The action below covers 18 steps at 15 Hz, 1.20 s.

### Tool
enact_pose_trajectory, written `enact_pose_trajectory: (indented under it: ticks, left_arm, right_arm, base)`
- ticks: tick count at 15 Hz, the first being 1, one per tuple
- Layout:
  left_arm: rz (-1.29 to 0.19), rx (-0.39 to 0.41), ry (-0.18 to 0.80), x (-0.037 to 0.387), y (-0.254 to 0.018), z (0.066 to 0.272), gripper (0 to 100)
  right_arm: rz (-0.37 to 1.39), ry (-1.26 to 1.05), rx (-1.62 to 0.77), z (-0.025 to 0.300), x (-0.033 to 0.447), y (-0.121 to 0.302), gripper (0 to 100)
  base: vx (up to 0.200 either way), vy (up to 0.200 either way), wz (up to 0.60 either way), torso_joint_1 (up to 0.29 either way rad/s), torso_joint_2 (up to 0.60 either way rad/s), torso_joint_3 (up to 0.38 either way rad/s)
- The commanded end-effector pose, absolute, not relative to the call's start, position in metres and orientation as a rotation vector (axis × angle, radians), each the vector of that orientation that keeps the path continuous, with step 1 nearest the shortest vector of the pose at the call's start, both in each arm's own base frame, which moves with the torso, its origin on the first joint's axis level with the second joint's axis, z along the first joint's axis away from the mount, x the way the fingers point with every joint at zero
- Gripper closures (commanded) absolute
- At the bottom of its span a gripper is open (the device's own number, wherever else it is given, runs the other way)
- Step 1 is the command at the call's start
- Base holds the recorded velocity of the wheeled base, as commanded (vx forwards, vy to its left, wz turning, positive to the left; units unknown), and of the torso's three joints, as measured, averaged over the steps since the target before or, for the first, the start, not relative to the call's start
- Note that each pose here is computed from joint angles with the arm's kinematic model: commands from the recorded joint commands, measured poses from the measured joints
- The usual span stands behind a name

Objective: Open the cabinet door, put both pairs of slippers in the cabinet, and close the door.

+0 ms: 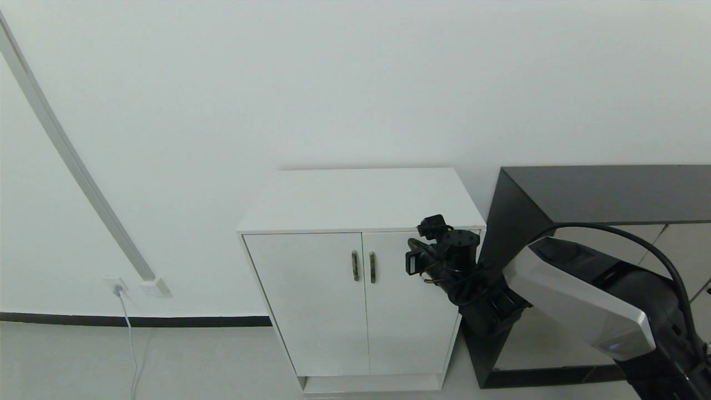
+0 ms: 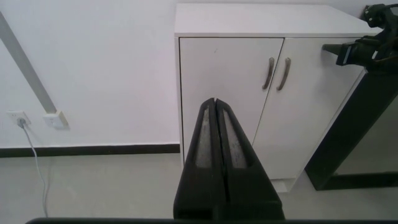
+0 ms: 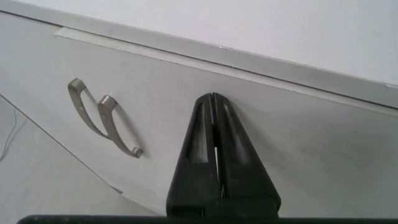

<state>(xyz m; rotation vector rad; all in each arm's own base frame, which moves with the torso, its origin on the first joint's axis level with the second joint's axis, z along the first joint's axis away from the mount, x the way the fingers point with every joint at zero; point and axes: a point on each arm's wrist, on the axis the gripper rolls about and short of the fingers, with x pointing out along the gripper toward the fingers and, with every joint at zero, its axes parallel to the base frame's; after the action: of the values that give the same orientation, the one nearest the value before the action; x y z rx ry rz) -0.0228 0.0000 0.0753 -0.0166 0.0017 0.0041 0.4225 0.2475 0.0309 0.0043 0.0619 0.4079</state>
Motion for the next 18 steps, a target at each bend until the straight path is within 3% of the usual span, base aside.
enact_pose_trajectory:
  ticks: [1,13,18]
  left_arm:
    - [0.005,-0.017,0.001,-0.023,0.000,0.075,100]
    - [0.005,-0.017,0.003,-0.023,0.000,0.075,100]
    - [0.005,-0.018,0.001,-0.023,0.000,0.075,100]
  right_arm:
    - [0.403,0.062,0.005,0.030,0.424,0.246,100]
    - [0.390,0.071,0.002,0.027,0.430,0.242,100]
    - [0.394,0.083,0.009,0.057,0.405,0.229,100]
  base:
    - [0.000,0.000,0.00,0.000,0.00,0.000]
    - [0.000,0.000,0.00,0.000,0.00,0.000]
    - [0.000,0.000,0.00,0.000,0.00,0.000]
